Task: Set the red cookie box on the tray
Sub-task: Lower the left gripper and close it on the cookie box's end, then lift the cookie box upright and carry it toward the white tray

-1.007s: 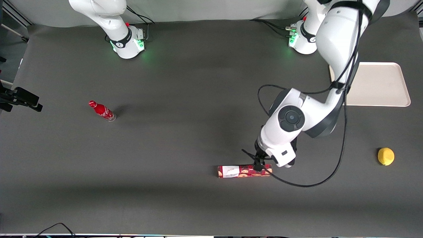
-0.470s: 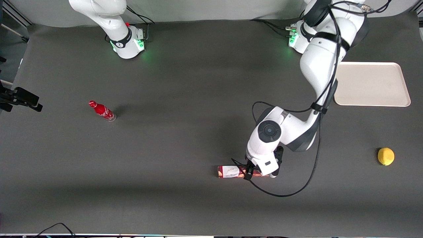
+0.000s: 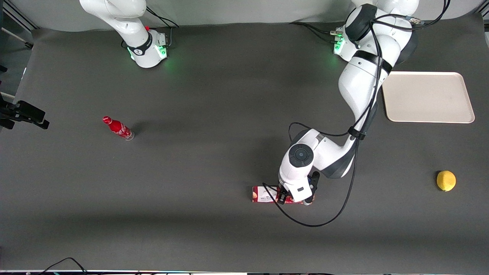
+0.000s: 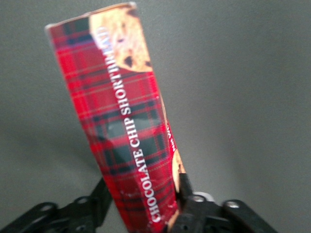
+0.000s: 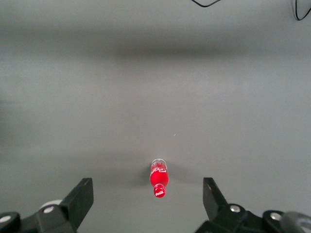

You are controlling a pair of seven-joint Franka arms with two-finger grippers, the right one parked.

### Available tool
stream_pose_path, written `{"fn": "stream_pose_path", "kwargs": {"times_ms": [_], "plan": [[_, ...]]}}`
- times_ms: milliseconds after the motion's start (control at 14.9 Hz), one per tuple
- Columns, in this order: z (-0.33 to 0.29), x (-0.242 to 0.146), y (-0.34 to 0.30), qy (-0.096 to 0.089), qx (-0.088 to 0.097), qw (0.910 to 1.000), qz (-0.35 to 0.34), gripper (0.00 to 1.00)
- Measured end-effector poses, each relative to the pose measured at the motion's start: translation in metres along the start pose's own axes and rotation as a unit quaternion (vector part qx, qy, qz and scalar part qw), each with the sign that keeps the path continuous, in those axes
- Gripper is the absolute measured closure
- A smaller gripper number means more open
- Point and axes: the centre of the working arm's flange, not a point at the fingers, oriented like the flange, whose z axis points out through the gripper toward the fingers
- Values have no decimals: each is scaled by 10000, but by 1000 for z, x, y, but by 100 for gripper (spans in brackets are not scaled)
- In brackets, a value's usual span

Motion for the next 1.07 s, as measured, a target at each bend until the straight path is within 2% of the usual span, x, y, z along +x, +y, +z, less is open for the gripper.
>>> {"fn": "stream_pose_path", "kwargs": {"times_ms": [134, 201, 336, 537, 672, 940, 1075], "plan": [[-3, 1, 3, 4, -42, 10000, -5, 56], [-6, 1, 4, 5, -68, 10000, -11, 69], [-13, 4, 9, 34, -99, 9999, -30, 85], [-47, 14, 15, 201, 133, 9997, -50, 86], [-86, 25, 19, 241, 344, 9991, 38, 86], [-202, 61, 13, 84, 873, 9937, 702, 86], [-267, 84, -7, -29, 1327, 9816, 1371, 86]]}}
